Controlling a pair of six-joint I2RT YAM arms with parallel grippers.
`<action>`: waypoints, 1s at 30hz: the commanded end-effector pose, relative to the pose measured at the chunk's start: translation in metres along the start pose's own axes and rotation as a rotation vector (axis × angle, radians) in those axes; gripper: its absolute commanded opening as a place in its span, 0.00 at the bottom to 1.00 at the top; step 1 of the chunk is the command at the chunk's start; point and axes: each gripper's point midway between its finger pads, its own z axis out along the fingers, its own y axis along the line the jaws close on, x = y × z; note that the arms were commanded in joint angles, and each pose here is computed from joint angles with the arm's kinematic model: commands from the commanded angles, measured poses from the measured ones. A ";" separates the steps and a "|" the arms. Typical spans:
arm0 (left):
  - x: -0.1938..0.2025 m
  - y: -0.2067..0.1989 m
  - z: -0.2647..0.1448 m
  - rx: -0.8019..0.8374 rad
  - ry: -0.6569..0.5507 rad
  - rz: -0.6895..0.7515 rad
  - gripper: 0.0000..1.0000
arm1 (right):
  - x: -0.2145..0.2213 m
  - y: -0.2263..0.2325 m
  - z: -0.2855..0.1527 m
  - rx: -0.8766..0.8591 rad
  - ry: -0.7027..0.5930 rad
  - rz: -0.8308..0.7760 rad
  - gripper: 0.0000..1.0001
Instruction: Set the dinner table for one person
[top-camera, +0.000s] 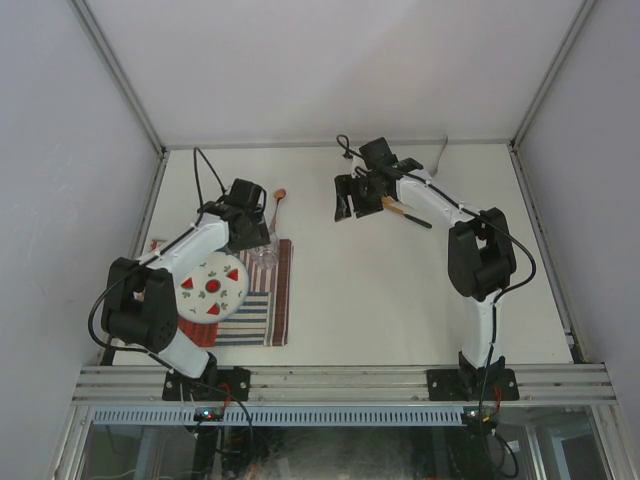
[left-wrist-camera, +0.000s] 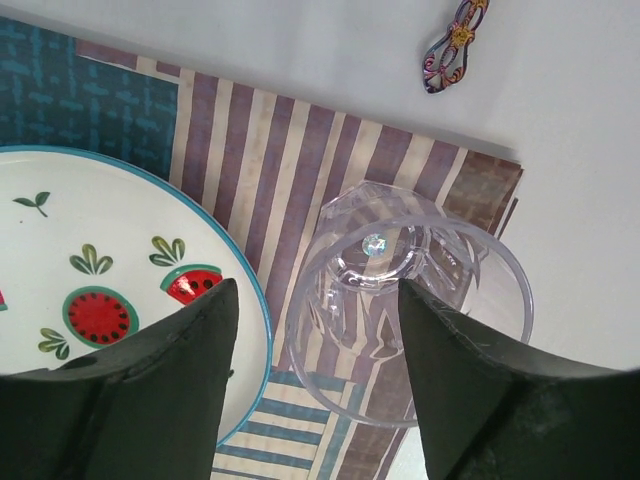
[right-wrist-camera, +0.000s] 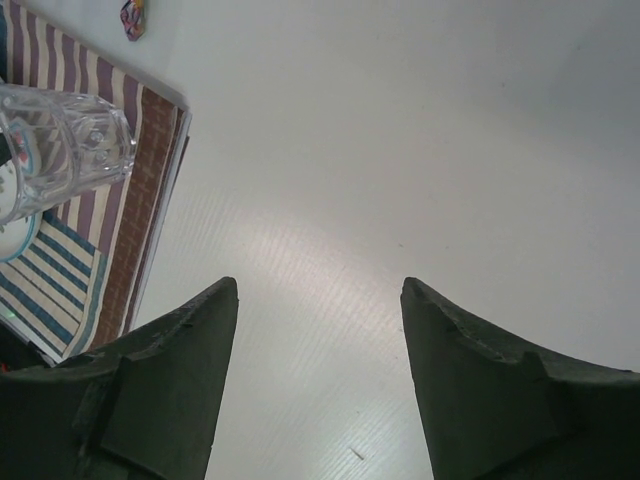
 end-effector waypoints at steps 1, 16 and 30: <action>-0.009 0.004 -0.018 0.009 -0.063 -0.015 0.70 | -0.043 0.011 -0.036 0.053 -0.162 -0.042 0.66; -0.097 0.001 -0.054 0.087 -0.288 0.020 0.81 | -0.009 -0.095 -0.075 0.438 -0.082 0.180 0.49; -0.148 -0.020 -0.038 0.109 -0.235 0.042 0.79 | 0.010 -0.146 -0.095 0.618 -0.098 0.057 0.82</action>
